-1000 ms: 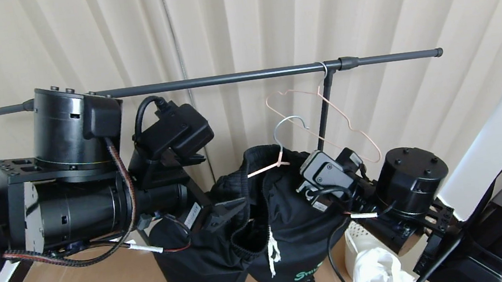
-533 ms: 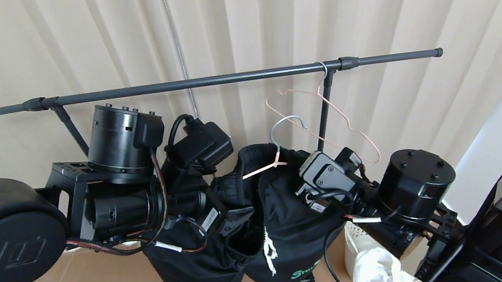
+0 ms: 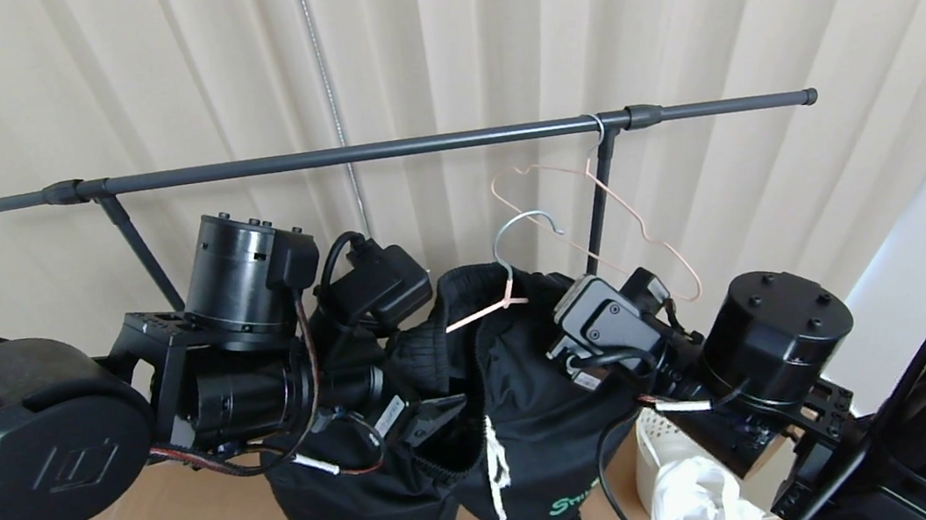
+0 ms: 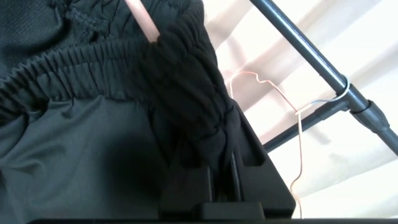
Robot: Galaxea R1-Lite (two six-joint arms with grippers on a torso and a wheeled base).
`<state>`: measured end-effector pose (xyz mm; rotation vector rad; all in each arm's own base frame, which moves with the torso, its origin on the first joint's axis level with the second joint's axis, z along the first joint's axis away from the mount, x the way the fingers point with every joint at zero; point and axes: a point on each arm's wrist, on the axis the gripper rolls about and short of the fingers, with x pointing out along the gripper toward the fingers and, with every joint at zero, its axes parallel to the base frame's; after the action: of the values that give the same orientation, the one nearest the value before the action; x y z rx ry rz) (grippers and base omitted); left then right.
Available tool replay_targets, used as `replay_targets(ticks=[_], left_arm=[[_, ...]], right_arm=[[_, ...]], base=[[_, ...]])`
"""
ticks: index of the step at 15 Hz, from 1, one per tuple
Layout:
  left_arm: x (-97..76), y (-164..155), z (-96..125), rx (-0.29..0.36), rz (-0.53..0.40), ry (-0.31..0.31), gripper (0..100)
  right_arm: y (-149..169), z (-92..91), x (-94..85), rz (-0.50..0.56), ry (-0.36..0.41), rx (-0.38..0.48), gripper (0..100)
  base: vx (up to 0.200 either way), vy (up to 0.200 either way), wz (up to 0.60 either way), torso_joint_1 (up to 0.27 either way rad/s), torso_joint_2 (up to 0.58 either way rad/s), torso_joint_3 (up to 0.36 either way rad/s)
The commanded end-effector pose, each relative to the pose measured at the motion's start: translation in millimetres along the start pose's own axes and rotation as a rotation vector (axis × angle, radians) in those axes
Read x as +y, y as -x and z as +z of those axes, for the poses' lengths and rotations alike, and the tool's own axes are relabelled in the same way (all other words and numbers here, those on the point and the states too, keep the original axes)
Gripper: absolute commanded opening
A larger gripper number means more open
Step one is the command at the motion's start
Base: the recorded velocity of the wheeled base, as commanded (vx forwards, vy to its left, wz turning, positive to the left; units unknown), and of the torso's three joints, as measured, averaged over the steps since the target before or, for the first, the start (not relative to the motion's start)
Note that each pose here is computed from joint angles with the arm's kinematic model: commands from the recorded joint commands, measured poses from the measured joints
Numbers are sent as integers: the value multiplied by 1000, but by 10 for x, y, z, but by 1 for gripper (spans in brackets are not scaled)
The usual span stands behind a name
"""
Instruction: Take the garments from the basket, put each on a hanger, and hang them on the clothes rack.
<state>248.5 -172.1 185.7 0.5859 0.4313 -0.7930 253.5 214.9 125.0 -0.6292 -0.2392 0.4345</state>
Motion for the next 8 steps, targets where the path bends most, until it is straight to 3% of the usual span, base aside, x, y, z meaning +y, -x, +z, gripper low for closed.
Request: replay_targets(ticks=[1, 5, 6, 8], left_arm=[[-4, -20, -30, -5, 8, 2, 100], [-23, -53, -77, -4, 9, 4, 100], [-27, -49, -83, -3, 8, 4, 0], [-38, -30, -92, -3, 7, 3, 0]], right_arm=[[7, 21, -18, -6, -2, -7, 0], [18, 20, -21, -5, -3, -6, 0], [20, 28, -28, -7, -4, -8, 0], [26, 33, -34, -8, -4, -9, 0]], base=[[0, 0, 0, 0, 0, 0], [0, 0, 0, 0, 0, 0], [0, 0, 0, 0, 0, 0], [0, 0, 0, 0, 0, 0]])
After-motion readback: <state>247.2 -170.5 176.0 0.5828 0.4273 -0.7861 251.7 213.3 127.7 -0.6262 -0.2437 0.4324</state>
